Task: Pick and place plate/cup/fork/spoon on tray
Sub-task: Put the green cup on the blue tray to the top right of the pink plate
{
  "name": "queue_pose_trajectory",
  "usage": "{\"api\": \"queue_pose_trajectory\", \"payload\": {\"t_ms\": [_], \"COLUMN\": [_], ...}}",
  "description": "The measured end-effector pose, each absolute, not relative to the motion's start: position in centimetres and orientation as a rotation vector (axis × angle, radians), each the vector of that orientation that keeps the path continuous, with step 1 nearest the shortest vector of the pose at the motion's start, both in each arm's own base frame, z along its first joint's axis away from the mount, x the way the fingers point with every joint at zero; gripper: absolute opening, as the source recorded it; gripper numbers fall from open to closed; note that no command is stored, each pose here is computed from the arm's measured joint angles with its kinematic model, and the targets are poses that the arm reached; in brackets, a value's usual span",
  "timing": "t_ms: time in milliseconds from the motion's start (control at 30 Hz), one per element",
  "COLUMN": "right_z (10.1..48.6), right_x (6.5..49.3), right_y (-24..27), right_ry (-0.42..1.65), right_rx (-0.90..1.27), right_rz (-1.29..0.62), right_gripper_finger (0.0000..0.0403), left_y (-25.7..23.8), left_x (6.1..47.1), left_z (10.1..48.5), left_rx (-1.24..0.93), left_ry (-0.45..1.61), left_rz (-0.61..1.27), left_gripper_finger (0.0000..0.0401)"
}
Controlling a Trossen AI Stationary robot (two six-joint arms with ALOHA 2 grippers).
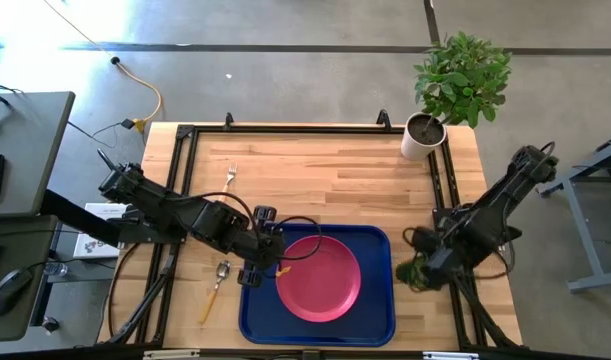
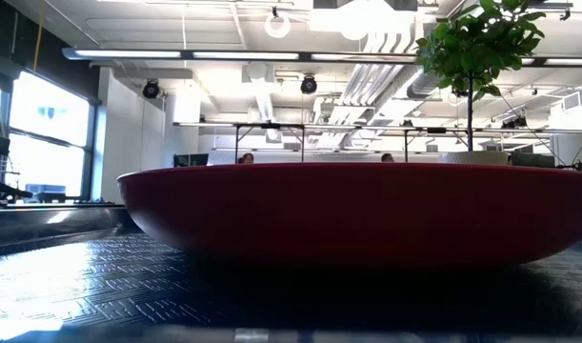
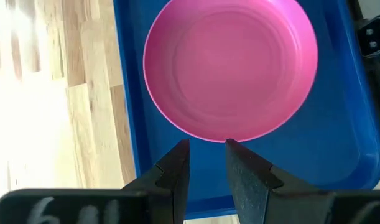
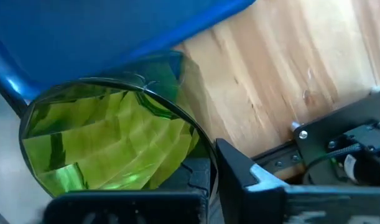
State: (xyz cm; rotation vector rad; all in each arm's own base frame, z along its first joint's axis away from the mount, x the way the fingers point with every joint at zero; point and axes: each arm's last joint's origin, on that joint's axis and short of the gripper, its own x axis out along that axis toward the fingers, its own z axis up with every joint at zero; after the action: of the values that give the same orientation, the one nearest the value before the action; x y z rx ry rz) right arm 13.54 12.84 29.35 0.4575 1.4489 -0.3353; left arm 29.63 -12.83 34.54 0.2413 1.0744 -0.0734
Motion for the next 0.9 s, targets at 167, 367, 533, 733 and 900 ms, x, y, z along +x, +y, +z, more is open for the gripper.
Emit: {"api": "queue_pose_trajectory", "payload": {"t_ms": [167,367,533,733,900], "right_z": [30.2,30.4,30.5,30.2,29.1], "right_x": [13.9,15.0,16.4,17.7,19.4], "right_y": [10.9,9.1,7.7,6.6,6.4], "right_ry": [1.368,1.318,1.250,1.245,1.297], "right_rx": [0.618,0.733,0.817,0.871,0.862], "right_rz": [-0.447,-0.537,-0.559,-0.593,-0.592], "right_gripper_finger": [0.0000,0.0000,0.0000,0.0000,0.0000], "left_y": [-12.1,-9.9,-7.6,-5.0,-3.3], "left_x": [29.7,29.0,27.8,26.2,24.9], "left_z": [34.7,36.1,37.8,39.3,40.2], "left_rx": [0.242,0.239,0.252,0.243,0.237], "left_ry": [1.079,1.053,1.020,1.001,0.998], "left_rz": [-0.058,-0.031,-0.011,0.037,0.076], "left_gripper_finger": [0.0090,0.0090,0.0090,0.0090,0.0090]}}
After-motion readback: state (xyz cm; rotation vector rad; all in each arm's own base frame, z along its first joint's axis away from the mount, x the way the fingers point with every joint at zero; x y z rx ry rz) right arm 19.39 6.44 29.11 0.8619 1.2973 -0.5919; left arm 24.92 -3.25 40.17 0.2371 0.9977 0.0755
